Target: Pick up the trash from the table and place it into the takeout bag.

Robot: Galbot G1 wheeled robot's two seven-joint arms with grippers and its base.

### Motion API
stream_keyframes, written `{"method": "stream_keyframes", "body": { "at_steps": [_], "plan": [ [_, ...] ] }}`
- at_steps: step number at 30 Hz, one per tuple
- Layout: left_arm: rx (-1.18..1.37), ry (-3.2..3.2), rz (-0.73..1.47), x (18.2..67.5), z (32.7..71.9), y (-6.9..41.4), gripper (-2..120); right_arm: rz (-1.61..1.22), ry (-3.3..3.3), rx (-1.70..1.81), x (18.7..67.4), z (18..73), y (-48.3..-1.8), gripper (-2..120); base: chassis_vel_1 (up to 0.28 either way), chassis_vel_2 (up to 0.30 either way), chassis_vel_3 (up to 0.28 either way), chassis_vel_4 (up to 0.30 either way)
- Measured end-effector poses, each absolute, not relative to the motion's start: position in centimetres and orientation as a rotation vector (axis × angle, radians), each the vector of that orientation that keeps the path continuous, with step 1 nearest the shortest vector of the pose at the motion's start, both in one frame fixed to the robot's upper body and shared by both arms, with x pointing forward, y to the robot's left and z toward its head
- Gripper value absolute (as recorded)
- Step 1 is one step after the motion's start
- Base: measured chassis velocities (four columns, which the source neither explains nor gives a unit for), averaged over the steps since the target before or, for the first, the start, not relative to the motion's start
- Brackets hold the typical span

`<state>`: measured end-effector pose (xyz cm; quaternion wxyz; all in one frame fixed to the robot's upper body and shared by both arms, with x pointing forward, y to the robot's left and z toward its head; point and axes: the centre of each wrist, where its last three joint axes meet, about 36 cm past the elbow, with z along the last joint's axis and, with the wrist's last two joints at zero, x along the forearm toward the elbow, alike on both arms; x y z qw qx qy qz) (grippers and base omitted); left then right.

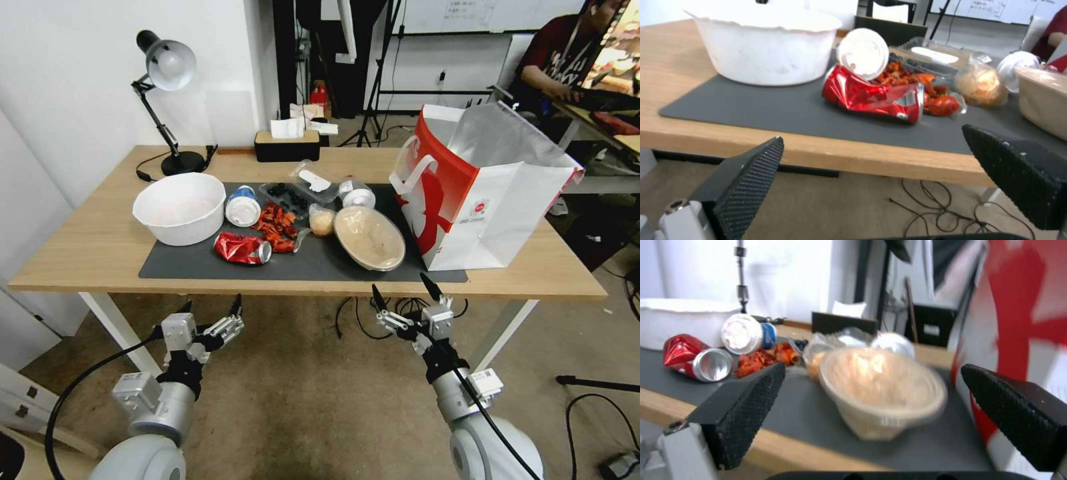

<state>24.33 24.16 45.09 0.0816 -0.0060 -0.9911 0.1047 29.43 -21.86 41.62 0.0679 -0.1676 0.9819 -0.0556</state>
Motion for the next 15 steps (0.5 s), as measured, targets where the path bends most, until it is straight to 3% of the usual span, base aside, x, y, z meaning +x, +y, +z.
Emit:
{"method": "stream_keyframes", "body": {
  "at_steps": [15],
  "plan": [
    [0.016,-2.973,0.294,23.7,45.5,24.5,100,-0.859,2.761,-0.829,35.7,45.4,-25.3,100,0.0,0.0,0.0,0.0]
  ]
}}
